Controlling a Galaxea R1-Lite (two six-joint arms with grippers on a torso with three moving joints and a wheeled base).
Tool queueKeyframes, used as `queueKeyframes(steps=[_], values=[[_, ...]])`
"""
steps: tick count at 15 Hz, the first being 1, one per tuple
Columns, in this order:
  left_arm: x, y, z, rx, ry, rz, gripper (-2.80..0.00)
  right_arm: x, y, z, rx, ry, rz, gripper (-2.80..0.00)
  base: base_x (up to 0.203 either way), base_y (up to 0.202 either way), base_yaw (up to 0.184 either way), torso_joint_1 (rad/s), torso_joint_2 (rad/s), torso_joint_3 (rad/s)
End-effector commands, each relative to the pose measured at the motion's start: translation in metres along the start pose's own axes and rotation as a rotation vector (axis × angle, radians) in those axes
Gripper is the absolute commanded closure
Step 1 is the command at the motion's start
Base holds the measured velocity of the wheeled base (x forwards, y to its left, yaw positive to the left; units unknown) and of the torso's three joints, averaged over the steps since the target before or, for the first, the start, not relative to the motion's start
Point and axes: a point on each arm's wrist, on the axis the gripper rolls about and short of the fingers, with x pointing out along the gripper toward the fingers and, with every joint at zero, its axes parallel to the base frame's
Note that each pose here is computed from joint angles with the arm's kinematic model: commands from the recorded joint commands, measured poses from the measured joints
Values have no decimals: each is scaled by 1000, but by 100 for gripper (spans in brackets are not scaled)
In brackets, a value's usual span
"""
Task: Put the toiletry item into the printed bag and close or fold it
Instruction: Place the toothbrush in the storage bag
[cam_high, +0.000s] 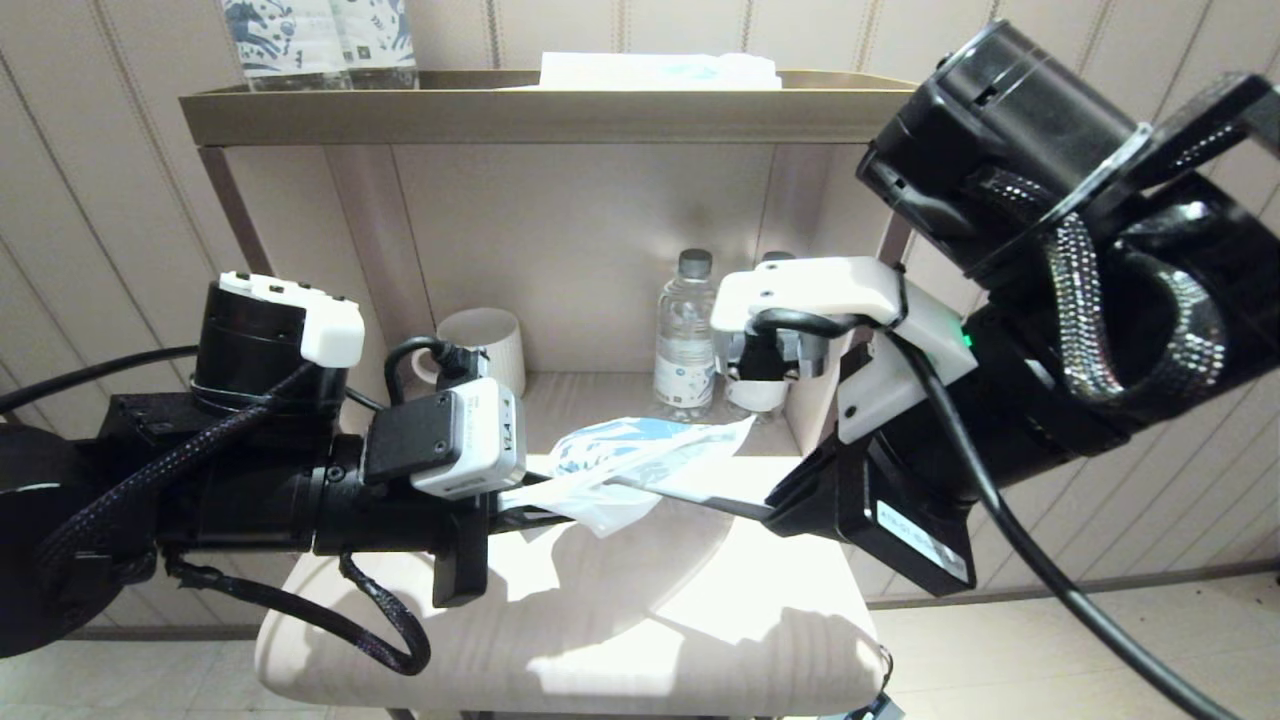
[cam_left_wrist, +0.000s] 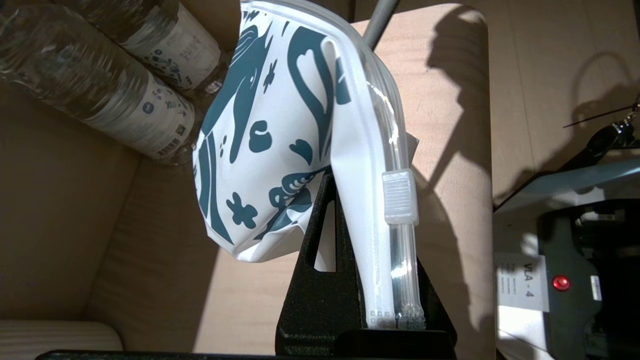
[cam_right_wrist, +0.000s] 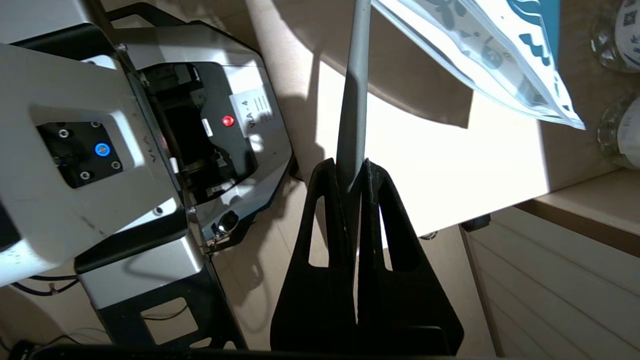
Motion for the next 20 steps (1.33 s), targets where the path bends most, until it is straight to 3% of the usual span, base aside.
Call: queueKeyframes(steps=[1,6,11,15,18,20], values=[[0,2,-3,-3,-2,-4,0,-3,6,0,-18,-5,17,0,0,0,0,0,0,0],[0,2,-2,-9,-18,-16,0,25,-3,10,-8,27,32,0,0,0,0,0,0,0],[-1,5,2,-2,-43,-19,0,28,-25,7,46,26,-6,0,0,0,0,0,0,0],[0,6,2,-11,-45,-21,0,19,-29,8,53,4,-26,0,0,0,0,0,0,0],[0,8,6,-41,-82,-51,0,15,-30,8,51,-9,-36,0,0,0,0,0,0,0],[1,10,9,-106,-121,-94,0,15,-30,8,43,-10,-36,0,0,0,0,0,0,0]])
